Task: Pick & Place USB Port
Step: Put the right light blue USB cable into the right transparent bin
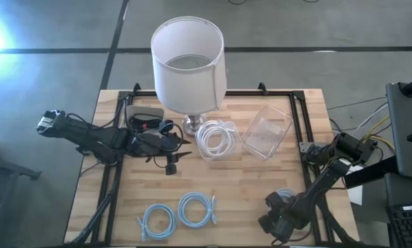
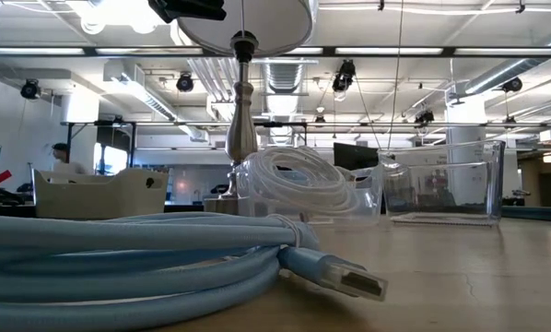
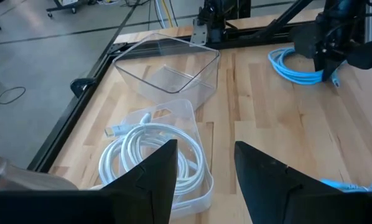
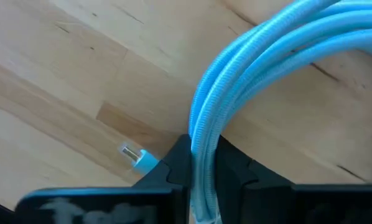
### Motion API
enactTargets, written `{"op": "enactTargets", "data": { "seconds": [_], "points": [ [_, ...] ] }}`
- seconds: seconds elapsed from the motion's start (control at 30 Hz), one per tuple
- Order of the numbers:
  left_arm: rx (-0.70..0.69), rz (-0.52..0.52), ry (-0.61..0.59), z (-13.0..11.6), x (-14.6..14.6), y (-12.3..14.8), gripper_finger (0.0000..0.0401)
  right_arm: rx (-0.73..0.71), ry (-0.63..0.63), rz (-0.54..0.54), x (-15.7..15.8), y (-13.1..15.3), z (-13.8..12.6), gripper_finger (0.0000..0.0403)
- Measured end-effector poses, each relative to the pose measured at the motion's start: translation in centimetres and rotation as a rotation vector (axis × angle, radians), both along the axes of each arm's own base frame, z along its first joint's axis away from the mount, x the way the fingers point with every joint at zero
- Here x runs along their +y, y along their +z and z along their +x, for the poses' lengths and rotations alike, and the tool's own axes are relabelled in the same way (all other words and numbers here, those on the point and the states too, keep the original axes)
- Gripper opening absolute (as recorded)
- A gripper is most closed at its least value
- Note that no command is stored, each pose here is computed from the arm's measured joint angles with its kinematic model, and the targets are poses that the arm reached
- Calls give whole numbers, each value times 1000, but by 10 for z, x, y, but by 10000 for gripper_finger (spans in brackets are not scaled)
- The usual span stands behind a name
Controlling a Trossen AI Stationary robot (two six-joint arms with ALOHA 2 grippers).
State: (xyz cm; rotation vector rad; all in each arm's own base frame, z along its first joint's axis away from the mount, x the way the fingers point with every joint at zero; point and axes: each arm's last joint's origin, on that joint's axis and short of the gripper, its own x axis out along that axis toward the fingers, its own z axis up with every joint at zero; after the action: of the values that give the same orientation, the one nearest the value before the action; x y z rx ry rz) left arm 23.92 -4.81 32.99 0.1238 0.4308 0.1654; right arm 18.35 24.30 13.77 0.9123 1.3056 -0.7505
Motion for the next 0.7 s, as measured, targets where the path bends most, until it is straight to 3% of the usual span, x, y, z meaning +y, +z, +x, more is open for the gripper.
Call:
{"op": "enactTargets", "data": {
  "seconds": [0.17, 0.33, 0.4, 0.53, 0.7],
  "points": [
    [-3, -1, 0, 0, 0, 0, 163, -44, 0, 53, 10, 8, 8, 33],
    [-11, -3, 0, 0, 0, 1, 163, -117, 58, 126, 25, 39, 23, 34],
    [-12, -4, 0, 0, 0, 1, 163, -150, 83, 102, 28, 53, 29, 34],
    [-11, -4, 0, 0, 0, 1, 163, -281, 233, -114, 24, 81, 39, 35],
    [-9, -4, 1, 0, 0, 1, 163, -374, 329, -548, 4, 104, 43, 36]
  ]
}}
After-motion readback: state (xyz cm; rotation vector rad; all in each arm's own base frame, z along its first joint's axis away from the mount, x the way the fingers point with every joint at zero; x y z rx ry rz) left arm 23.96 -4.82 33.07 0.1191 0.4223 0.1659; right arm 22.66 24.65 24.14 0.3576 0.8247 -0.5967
